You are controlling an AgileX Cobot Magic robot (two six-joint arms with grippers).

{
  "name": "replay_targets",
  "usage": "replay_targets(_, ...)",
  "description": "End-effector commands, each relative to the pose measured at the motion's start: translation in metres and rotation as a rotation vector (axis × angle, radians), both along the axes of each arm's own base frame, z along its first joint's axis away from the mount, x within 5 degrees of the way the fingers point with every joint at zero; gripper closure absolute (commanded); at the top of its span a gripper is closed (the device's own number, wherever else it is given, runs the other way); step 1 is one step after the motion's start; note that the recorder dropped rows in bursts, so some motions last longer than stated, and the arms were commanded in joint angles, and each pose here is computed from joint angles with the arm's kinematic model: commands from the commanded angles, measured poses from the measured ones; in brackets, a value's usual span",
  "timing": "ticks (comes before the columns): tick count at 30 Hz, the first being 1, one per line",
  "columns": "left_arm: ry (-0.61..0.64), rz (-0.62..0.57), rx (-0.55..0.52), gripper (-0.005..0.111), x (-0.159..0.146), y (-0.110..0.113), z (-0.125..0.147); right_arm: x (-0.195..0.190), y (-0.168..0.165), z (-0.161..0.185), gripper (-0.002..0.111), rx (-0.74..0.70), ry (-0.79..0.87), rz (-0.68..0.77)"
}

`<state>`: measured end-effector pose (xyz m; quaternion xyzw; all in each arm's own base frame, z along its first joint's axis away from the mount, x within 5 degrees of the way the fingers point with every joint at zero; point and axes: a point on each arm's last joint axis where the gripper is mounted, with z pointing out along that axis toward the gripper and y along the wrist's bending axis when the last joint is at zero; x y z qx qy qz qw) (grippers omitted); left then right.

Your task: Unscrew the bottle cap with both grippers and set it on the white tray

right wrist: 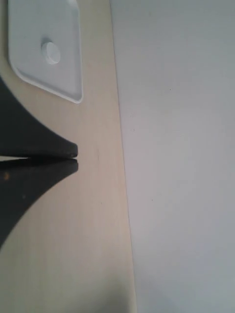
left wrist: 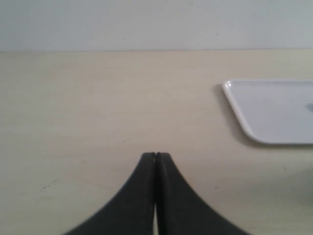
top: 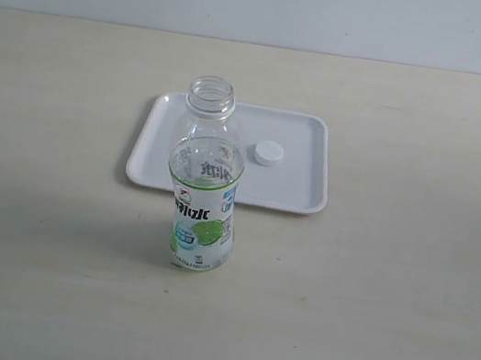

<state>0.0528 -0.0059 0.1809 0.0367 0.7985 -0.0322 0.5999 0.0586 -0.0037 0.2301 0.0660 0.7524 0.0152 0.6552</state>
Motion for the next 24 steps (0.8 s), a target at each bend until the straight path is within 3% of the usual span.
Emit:
replay_targets(1,-0.017,0.001,-0.003,0.107,0.0,0.0,0.001,-0.001,-0.001,-0.012,0.108,0.003,-0.039,-0.02)
replay_targets(8,-0.017,0.001,-0.003,0.107,0.0,0.0,0.001,-0.001,-0.005,-0.03,0.108,-0.017,0.006,-0.085)
replay_targets(24,-0.017,0.001,-0.003,0.107,0.0,0.0,0.001,-0.005,-0.005,-0.032,0.108,-0.018,-0.005,-0.091)
